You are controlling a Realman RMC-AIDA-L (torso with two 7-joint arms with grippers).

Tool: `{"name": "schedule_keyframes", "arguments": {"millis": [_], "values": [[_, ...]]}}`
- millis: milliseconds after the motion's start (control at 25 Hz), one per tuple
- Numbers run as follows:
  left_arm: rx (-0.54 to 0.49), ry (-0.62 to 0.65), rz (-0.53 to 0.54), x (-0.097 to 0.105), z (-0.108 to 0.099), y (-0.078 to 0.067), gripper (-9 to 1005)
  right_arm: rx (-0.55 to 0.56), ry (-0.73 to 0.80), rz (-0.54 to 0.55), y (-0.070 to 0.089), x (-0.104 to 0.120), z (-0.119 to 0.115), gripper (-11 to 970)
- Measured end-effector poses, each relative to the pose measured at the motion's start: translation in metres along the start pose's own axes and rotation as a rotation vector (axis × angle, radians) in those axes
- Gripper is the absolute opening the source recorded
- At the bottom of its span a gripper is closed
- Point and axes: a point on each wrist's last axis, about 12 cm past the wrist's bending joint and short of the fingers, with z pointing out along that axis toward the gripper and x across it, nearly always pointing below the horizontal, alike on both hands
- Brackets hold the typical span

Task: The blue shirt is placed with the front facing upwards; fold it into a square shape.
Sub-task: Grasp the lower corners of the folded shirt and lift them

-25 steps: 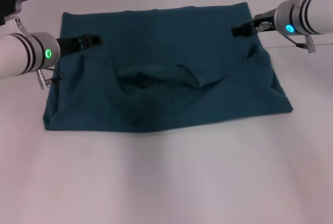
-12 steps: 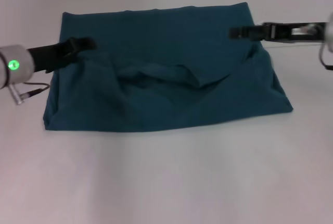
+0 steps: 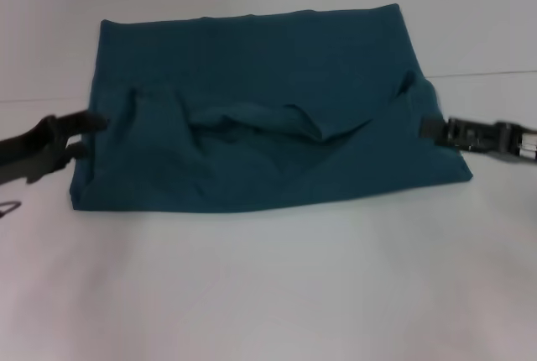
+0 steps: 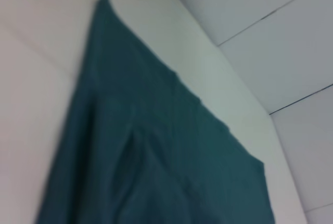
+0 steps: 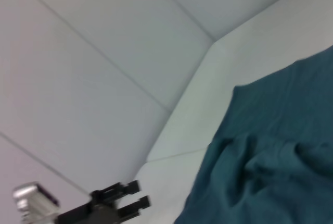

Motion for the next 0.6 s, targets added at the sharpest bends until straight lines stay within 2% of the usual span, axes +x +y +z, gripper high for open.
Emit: {"name": "schedule_keyframes", "arguments": {"millis": [160, 280, 360, 440, 600], "values": [[-0.031, 0.017, 0.078, 0.006, -0.005, 0.011, 659, -0.024, 0.005, 0.012, -0.004, 0.012, -0.006, 915], [-0.029, 0.035, 0.227, 0.008, -0.002, 0.011, 659, -0.013, 0.020, 0.001, -0.007, 0.015, -0.007, 915], [-0.042, 0.039, 0.369, 0.010, 0.003, 0.011, 659, -0.006, 0.022, -0.008, -0.008, 0.015, -0.008, 915], [-0.071, 0.043, 0.451, 0.012, 0.010, 0.012, 659, -0.002, 0.018, -0.012, -0.009, 0.015, -0.010, 916], [-0.140, 0.053, 0.492, 0.016, 0.021, 0.018, 659, 0.004, 0.006, -0.013, -0.010, 0.012, -0.012, 916]]}}
